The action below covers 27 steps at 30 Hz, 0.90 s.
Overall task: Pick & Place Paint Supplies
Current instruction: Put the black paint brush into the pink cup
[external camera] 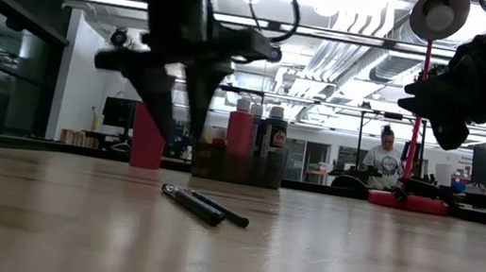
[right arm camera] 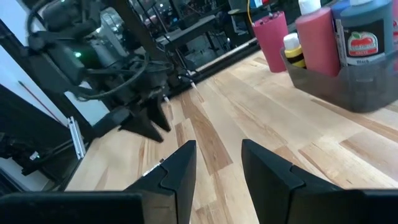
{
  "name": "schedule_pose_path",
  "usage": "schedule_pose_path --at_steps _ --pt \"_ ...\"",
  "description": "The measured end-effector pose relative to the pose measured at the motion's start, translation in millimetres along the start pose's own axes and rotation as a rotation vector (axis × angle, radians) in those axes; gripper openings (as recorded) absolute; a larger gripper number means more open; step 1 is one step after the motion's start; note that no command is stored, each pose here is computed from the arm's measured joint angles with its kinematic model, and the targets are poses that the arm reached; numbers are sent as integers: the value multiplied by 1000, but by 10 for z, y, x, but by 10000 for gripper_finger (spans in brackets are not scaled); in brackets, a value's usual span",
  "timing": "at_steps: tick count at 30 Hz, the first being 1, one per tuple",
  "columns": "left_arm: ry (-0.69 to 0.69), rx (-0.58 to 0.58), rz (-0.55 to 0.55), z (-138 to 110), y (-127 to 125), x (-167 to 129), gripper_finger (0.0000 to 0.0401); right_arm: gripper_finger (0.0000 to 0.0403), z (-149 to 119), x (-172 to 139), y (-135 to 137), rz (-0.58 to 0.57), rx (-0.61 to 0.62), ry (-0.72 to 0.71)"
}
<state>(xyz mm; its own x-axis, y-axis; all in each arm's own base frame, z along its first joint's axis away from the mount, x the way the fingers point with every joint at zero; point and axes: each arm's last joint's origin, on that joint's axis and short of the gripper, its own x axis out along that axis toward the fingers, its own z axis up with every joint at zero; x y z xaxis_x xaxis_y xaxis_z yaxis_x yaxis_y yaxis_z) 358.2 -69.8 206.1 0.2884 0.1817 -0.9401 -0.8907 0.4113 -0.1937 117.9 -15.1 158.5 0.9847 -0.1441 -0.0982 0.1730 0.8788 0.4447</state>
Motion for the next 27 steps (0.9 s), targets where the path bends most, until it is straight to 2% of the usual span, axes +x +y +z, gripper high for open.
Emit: schedule_pose_path --at_steps 8,11,19,24,27 --pt "8 -189 -70 10 -126 194 166 122 -9 6 -3 -2 0 10" --pt "-41 -208 -116 37 -175 171 166 122 -17 9 -8 -9 -1 19" --pt "-71 -253 -83 39 -143 175 166 122 -31 12 -15 -15 -1 33" --pt "-67 -212 -53 28 -116 177 166 122 -31 12 -15 -17 -1 33" --pt "-49 -227 -11 -46 -83 164 166 122 -31 12 -15 -17 -1 33"
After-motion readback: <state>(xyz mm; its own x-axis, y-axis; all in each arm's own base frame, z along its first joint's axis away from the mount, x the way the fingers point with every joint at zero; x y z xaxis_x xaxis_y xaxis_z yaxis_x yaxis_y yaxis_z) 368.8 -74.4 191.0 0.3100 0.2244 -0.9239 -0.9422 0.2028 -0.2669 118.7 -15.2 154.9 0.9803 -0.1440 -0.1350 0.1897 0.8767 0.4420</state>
